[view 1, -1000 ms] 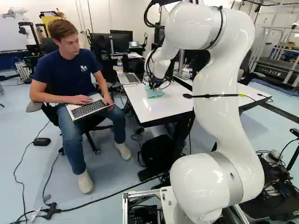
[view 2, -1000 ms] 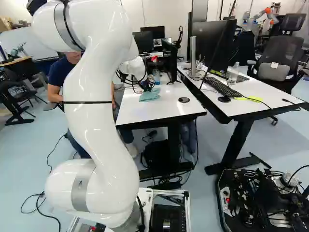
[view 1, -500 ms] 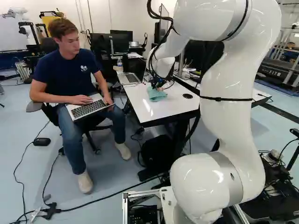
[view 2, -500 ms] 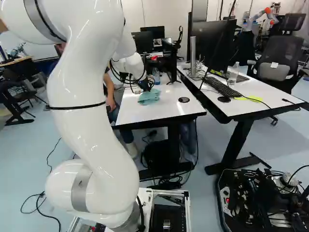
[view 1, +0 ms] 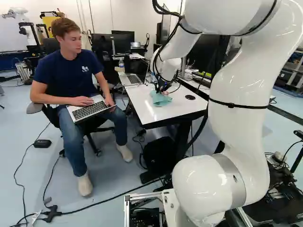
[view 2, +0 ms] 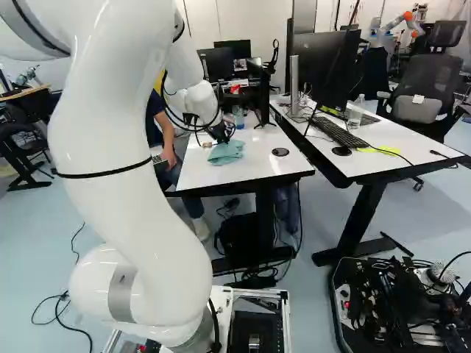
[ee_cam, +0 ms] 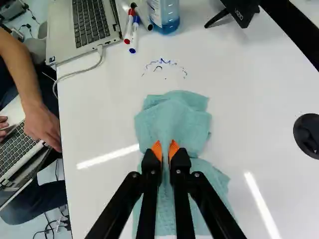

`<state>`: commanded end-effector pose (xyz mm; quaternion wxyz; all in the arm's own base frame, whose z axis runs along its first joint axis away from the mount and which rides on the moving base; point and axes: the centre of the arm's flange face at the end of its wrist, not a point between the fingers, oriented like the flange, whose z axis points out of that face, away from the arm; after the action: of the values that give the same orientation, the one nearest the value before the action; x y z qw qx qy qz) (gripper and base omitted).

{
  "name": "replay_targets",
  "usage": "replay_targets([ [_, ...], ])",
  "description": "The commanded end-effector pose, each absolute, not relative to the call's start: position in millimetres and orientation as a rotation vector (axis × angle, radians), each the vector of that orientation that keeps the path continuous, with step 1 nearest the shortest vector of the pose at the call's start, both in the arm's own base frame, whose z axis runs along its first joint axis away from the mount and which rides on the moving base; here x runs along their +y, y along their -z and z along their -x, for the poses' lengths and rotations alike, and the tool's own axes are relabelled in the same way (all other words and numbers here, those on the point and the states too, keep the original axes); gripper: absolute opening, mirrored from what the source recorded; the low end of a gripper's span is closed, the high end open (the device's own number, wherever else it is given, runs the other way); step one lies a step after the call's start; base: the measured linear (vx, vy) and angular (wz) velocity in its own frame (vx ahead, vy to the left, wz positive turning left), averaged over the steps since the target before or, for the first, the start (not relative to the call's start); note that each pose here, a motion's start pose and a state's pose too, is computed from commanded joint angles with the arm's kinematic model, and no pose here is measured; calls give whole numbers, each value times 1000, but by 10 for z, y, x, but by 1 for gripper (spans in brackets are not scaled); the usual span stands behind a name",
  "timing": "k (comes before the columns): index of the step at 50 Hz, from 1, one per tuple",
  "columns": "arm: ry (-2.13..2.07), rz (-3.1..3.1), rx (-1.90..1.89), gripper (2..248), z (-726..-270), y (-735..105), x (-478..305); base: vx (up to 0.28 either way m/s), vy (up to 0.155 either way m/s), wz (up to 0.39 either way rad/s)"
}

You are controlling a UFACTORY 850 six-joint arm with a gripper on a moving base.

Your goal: Clean the table with the green towel

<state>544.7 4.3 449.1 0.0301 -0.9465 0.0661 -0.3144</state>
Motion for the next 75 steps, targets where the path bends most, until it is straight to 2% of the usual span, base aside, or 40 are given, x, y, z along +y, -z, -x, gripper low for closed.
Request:
replay_targets([
  [16, 957, 2927, 235, 36, -5176, -4499, -66, 0, 0, 0],
  [42, 957, 2929, 248, 36, -5147, -4499, -110, 0, 0, 0],
  [75, 988, 2917, 244, 36, -5682, -4480, -111, 0, 0, 0],
])
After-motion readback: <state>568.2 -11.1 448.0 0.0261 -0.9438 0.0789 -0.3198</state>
